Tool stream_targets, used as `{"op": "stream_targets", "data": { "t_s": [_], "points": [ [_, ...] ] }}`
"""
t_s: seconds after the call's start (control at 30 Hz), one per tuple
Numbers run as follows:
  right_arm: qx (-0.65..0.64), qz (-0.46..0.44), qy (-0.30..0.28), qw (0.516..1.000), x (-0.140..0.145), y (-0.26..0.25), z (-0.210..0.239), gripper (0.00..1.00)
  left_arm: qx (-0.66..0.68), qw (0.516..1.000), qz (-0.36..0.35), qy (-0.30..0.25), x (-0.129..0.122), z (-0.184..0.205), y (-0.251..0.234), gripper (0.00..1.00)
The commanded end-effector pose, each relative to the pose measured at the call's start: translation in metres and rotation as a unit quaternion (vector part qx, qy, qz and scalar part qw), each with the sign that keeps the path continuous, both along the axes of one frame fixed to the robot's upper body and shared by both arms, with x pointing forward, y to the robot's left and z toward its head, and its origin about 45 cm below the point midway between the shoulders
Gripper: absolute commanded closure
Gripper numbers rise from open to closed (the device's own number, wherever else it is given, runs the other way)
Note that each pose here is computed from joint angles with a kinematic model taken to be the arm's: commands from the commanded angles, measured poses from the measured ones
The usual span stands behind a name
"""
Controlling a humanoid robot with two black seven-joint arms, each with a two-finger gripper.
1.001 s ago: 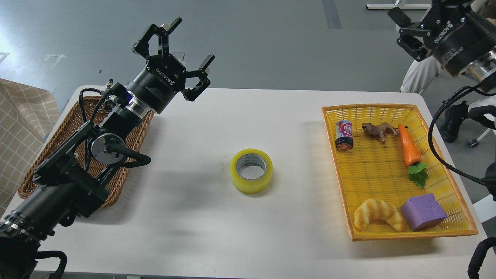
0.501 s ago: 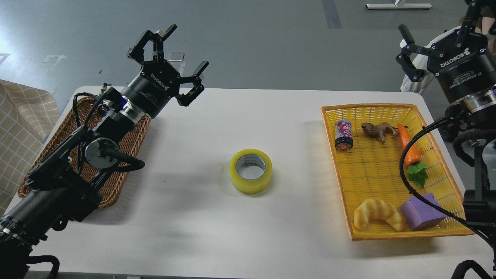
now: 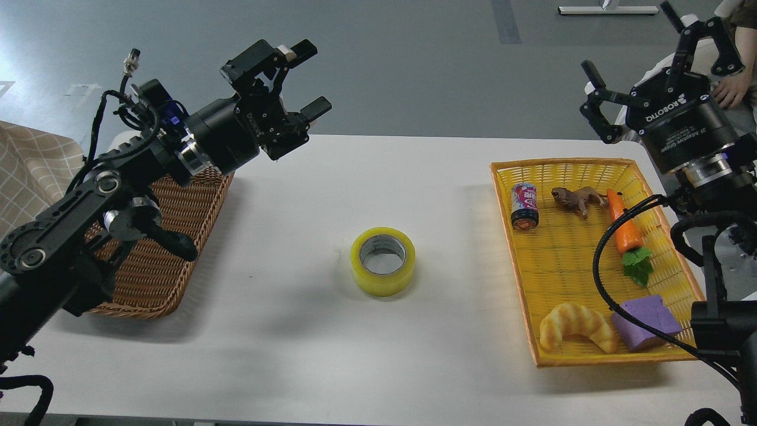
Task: Place and transfer tape with both arms
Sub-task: 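Reach the left gripper toward the tape roll on the table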
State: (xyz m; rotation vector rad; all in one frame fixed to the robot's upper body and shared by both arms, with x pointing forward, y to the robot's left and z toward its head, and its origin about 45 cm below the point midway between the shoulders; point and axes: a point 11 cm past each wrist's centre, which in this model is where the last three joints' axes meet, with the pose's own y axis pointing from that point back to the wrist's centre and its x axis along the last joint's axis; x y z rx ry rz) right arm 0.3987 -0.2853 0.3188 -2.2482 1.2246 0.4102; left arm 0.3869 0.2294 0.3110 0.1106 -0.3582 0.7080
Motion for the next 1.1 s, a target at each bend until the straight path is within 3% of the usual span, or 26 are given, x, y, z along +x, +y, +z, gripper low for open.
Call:
{"op": "stream_targets", "data": {
  "t_s": [0.0, 0.23, 0.67, 1.07],
  "points": [
    [-0.002, 0.000, 0.005, 1.000, 0.000, 0.000, -0.004, 0.01, 0.193, 0.979, 0.014, -0.065, 0.002, -0.020, 0.000, 0.02],
    [-0.001, -0.009, 0.032, 0.999, -0.007, -0.007, -0.026, 0.01, 0.397, 0.909, -0.032, -0.123, -0.015, -0.060, -0.021, 0.02],
    [-0.013, -0.032, 0.077, 0.996, -0.020, -0.029, -0.061, 0.00, 0.553, 0.808, -0.108, -0.172, -0.035, -0.111, -0.044, 0.02],
    [-0.008, -0.040, 0.102, 0.994, -0.028, -0.033, -0.081, 0.00, 0.537, 0.815, -0.146, -0.159, -0.043, -0.132, -0.088, 0.02]
  ]
}}
